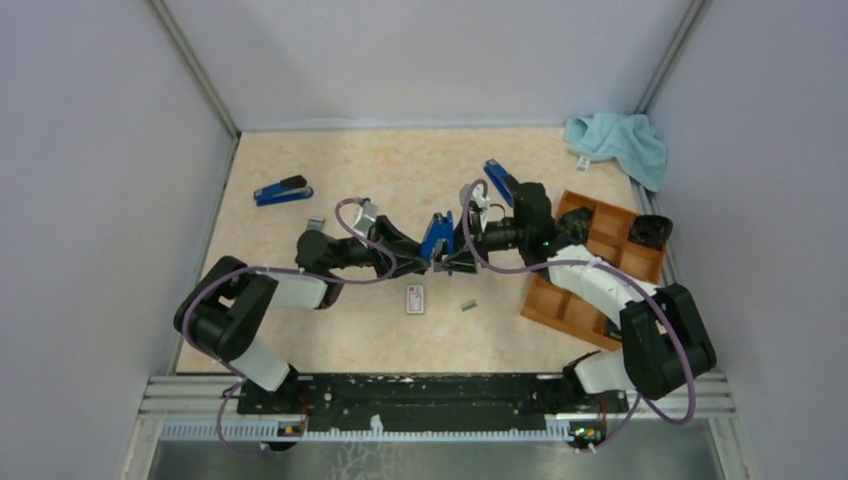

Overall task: Unload the staples from the stapler
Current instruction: Unload the staple at the center of the board.

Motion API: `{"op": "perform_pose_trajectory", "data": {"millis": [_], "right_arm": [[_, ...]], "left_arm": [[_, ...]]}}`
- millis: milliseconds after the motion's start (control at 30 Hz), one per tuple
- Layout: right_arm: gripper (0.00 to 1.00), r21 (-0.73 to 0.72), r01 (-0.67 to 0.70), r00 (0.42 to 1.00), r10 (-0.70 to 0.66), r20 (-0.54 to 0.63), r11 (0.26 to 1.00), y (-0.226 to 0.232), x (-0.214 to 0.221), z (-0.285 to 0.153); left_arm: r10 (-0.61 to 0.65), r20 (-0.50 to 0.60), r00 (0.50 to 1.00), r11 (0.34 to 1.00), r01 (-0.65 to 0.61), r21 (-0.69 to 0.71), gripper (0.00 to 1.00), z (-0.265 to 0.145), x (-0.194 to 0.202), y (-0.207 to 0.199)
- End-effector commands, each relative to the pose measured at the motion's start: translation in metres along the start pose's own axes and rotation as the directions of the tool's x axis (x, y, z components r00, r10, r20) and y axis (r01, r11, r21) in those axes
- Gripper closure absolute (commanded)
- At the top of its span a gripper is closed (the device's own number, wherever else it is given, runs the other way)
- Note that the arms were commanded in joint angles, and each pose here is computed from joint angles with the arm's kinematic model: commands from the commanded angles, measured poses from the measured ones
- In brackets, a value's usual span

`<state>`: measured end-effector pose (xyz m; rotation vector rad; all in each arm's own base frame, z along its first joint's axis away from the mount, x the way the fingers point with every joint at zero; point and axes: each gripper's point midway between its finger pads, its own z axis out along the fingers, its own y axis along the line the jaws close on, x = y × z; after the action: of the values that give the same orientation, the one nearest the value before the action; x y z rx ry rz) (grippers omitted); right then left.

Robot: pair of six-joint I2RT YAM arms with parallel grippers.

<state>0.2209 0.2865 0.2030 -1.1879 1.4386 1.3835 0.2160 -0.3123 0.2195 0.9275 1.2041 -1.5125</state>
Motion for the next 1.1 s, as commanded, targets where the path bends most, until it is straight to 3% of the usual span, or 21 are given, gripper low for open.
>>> {"op": "perform_pose_trajectory", "data": {"millis": [0, 133, 333, 600, 767, 1067], "right_arm": [[1.0, 0.015, 0.196, 0.971, -0.192, -0.142, 0.981, -0.011, -0.002, -0.014], [1.0, 0.051, 0.292, 0.903, -0.259, -0.342, 0.955, -0.034, 0.019, -0.037], [1.0, 0.134, 0.381, 0.812, -0.262, -0.521, 0.915, -0.064, 0.034, -0.081], [1.0, 0.179, 0.444, 0.738, -0.245, -0.628, 0.878, -0.09, 0.04, -0.103], [1.0, 0.189, 0.427, 0.755, -0.233, -0.613, 0.884, -0.091, 0.036, -0.105], [1.0, 0.191, 0.293, 0.874, -0.182, -0.45, 0.937, -0.07, 0.02, -0.079]], "left_arm": [[0.371, 0.083, 0.925, 0.92, -0.378, 0.102, 1.0, -0.012, -0.021, -0.026], [0.384, 0.051, 0.922, 0.919, -0.387, 0.077, 1.0, -0.025, -0.003, -0.025], [0.371, -0.002, 0.929, 0.929, -0.371, -0.021, 1.0, -0.043, 0.026, -0.013], [0.333, -0.05, 0.942, 0.94, -0.336, -0.064, 1.0, -0.049, 0.053, 0.005], [0.322, -0.077, 0.943, 0.942, -0.328, -0.076, 1.0, -0.051, 0.06, 0.011], [0.198, 0.011, 0.98, 0.977, -0.197, -0.081, 1.0, -0.039, 0.033, 0.004]]}}
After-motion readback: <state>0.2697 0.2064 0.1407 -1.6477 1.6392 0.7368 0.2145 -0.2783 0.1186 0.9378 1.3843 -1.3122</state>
